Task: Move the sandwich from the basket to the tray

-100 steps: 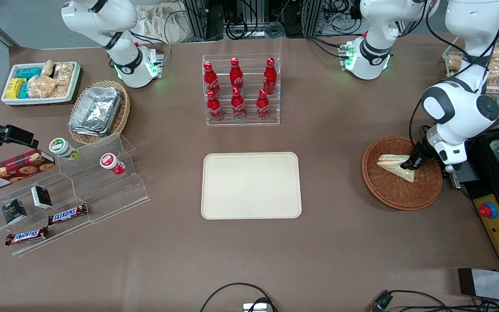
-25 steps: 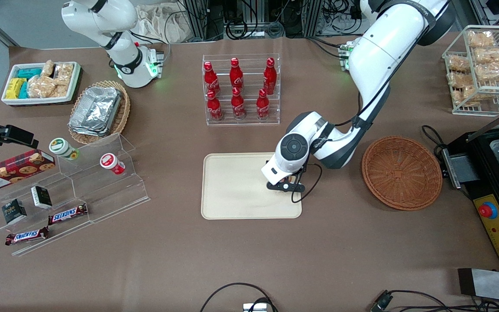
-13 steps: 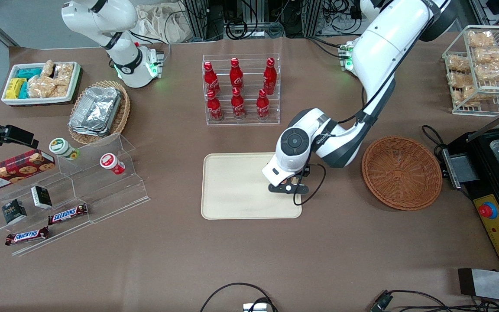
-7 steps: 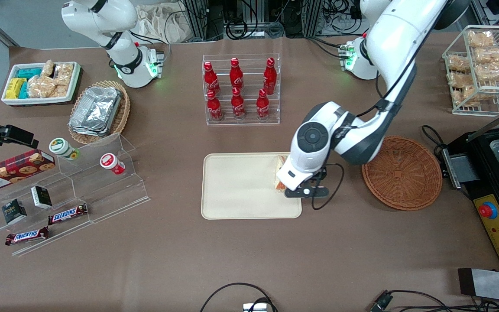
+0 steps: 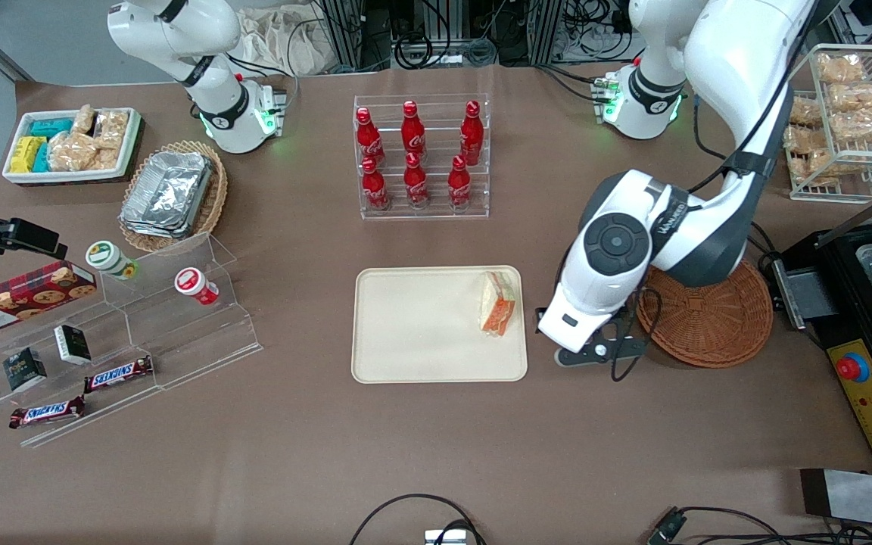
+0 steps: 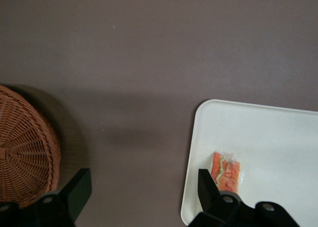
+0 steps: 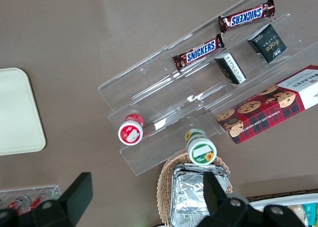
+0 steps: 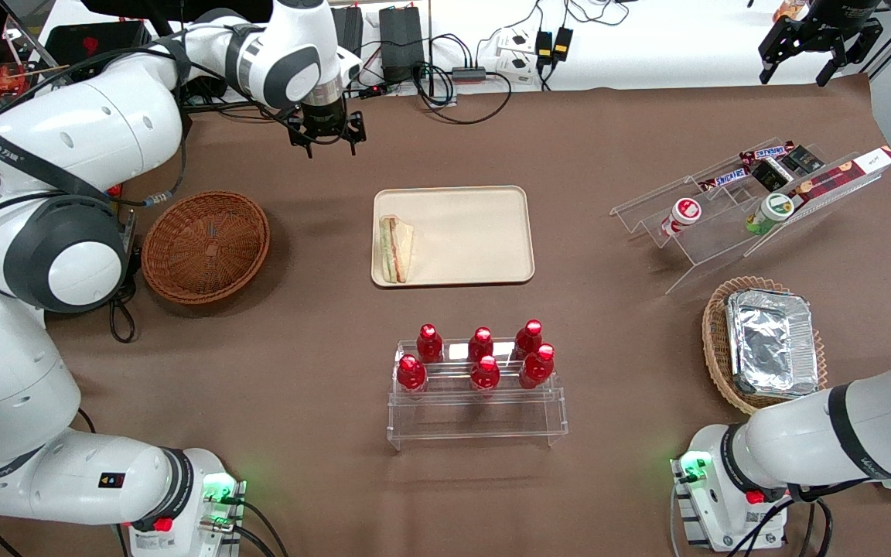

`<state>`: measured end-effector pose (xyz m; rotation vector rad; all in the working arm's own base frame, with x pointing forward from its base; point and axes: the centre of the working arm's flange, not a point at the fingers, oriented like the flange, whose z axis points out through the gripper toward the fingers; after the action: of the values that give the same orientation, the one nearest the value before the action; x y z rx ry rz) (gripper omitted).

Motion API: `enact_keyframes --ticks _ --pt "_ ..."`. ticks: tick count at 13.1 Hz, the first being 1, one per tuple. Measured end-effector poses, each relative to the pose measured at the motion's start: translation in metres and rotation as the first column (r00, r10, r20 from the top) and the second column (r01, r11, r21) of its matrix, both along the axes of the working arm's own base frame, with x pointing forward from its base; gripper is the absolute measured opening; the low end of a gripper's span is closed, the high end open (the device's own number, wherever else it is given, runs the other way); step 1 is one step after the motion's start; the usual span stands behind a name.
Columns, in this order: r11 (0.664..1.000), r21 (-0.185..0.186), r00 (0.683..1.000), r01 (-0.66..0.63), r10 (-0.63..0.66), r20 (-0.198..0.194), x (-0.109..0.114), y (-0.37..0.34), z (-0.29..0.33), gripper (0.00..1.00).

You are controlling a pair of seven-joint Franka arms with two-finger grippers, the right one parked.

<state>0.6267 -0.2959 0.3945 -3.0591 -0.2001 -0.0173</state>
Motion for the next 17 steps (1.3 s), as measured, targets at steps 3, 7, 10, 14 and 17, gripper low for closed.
enact_keyframes --ticks 3,7,10,14,17 --pt "1.0 0.004 1.0 -0.019 0.019 0.007 0.006 0.011 0.003 1.0" --pt "0.998 0.038 0.998 -0.053 0.052 0.033 0.016 0.045 0.024 1.0" --pt "0.997 0.077 1.0 -0.006 0.004 0.03 0.018 0.082 0.052 1.0" --pt "0.996 0.075 0.998 0.051 -0.053 0.019 0.015 0.126 0.084 1.0" --pt "0.993 0.082 0.996 0.09 -0.09 0.005 0.003 0.145 0.097 1.0"
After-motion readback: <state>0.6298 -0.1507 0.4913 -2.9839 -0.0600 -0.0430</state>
